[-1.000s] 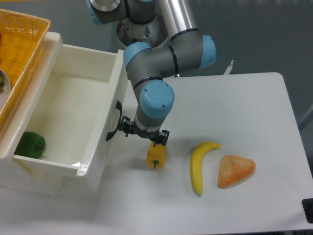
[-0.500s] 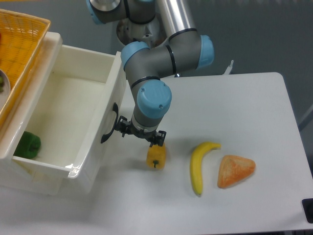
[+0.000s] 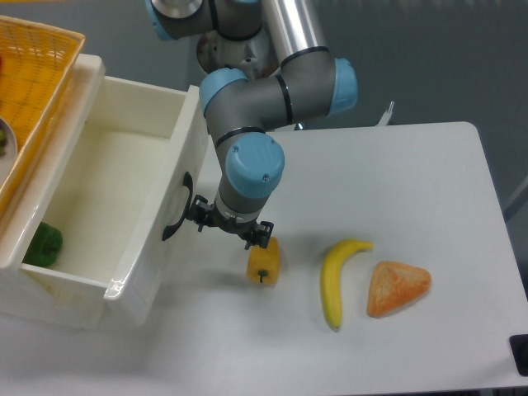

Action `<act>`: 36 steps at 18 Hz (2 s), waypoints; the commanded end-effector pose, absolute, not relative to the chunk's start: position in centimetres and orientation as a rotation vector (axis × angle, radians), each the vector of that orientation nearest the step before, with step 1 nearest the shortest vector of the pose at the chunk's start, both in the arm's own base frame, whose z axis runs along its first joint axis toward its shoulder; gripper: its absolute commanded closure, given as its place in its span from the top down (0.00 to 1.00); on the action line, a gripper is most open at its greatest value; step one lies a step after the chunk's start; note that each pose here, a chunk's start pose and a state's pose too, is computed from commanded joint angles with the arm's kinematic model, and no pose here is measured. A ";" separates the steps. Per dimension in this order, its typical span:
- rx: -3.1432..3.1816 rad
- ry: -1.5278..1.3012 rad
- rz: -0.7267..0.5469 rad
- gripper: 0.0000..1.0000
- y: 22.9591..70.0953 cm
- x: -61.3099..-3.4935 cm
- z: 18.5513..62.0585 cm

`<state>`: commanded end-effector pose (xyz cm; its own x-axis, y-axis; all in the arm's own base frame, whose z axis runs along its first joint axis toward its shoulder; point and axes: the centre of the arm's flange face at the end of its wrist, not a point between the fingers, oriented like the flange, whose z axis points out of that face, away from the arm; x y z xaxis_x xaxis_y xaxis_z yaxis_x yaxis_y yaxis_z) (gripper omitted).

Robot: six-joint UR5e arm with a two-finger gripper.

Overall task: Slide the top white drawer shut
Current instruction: 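Push the drawer front with the gripper into the drawer unit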

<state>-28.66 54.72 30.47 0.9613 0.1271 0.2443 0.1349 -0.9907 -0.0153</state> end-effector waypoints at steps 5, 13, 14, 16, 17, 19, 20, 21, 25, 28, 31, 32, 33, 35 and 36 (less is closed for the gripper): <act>-3.086 -0.171 -0.383 1.00 55.4 -27.3 30.5; -3.081 -0.141 -0.368 1.00 56.2 -25.0 31.6; -3.081 -0.137 -0.369 1.00 56.3 -24.8 31.6; -3.085 -0.132 -0.368 1.00 56.6 -24.0 31.6; -3.085 -0.134 -0.367 1.00 56.7 -23.8 31.6; -3.087 -0.132 -0.367 1.00 56.9 -23.2 31.7; -3.089 -0.122 -0.364 1.00 57.1 -22.9 31.7; -3.091 -0.122 -0.364 1.00 57.1 -22.8 31.6; -3.095 -0.101 -0.366 1.00 57.4 -22.0 31.5; -3.097 -0.077 -0.360 1.00 57.7 -21.2 31.7; -3.099 -0.048 -0.354 1.00 58.0 -20.1 31.8; -3.099 -0.045 -0.352 1.00 58.0 -20.0 31.9; -3.100 -0.043 -0.354 1.00 58.0 -19.9 31.9; -3.097 -0.030 -0.348 1.00 58.2 -19.4 32.2; -3.097 -0.023 -0.348 1.00 58.2 -19.2 32.2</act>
